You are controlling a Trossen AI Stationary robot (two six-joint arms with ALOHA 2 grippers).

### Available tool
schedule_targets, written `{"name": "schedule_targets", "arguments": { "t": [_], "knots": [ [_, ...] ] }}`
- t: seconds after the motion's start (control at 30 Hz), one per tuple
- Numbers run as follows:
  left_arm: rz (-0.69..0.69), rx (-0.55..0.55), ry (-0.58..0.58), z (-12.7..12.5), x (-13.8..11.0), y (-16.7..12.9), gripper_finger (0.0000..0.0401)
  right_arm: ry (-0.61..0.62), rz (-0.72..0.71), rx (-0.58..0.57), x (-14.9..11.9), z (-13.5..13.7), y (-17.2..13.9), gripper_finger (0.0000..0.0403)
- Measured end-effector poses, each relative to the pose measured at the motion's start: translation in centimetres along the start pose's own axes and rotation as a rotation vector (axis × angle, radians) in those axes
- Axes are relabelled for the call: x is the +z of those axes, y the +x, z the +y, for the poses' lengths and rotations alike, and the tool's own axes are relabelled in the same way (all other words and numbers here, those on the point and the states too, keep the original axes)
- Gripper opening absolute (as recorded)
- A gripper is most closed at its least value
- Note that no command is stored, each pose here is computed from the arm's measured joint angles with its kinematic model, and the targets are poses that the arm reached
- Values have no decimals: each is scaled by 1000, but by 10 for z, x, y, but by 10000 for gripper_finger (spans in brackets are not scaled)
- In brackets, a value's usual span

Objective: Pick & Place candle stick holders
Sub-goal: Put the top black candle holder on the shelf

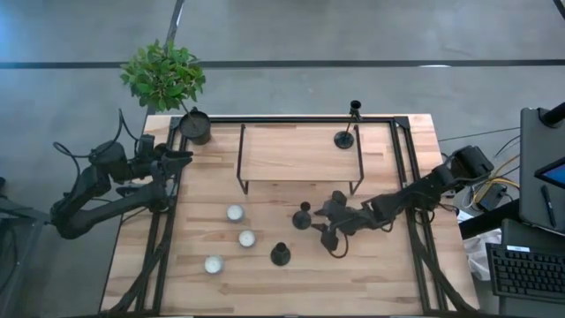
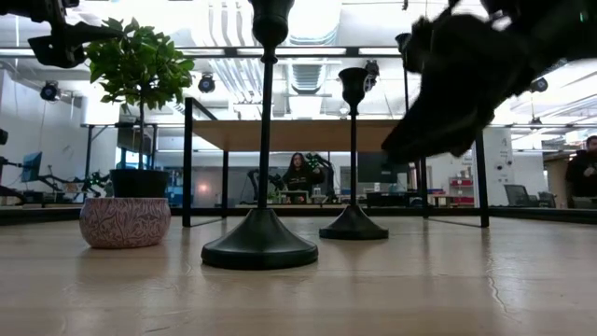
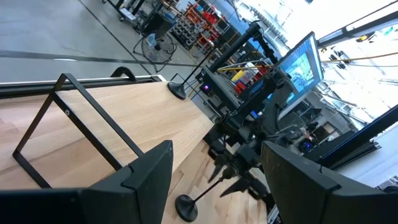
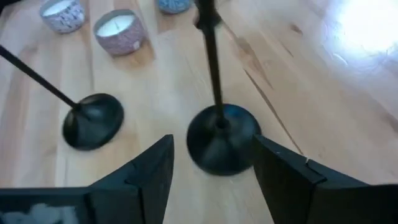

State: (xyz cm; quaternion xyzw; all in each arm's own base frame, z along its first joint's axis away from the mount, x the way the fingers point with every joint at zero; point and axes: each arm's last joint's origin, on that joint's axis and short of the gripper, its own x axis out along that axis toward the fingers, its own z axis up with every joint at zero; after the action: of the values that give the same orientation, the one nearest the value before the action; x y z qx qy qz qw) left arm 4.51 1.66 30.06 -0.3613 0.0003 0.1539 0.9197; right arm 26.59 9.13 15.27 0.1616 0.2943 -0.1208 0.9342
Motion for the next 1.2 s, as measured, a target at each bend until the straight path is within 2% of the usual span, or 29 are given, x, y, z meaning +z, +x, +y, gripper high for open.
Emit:
{"name": "schedule_targets", "arguments": {
  "t": [0.1,0.27,0.57,0.77,1.13,1.2],
  "knots": [
    [0,0,0,0,0,0,241,0,-30,18,-5,0,7,209],
    [0,0,0,0,0,0,241,-98,-95,-15,-9,2,20,199],
    [0,1,0,0,0,0,241,-122,-169,-44,3,18,36,171],
    [0,1,0,0,0,0,241,-109,-228,-135,9,17,33,132],
    [0,1,0,0,0,0,241,-86,-246,-120,17,18,24,22],
    [-1,0,0,0,0,0,241,-80,-254,-114,19,18,21,16]
  ]
}}
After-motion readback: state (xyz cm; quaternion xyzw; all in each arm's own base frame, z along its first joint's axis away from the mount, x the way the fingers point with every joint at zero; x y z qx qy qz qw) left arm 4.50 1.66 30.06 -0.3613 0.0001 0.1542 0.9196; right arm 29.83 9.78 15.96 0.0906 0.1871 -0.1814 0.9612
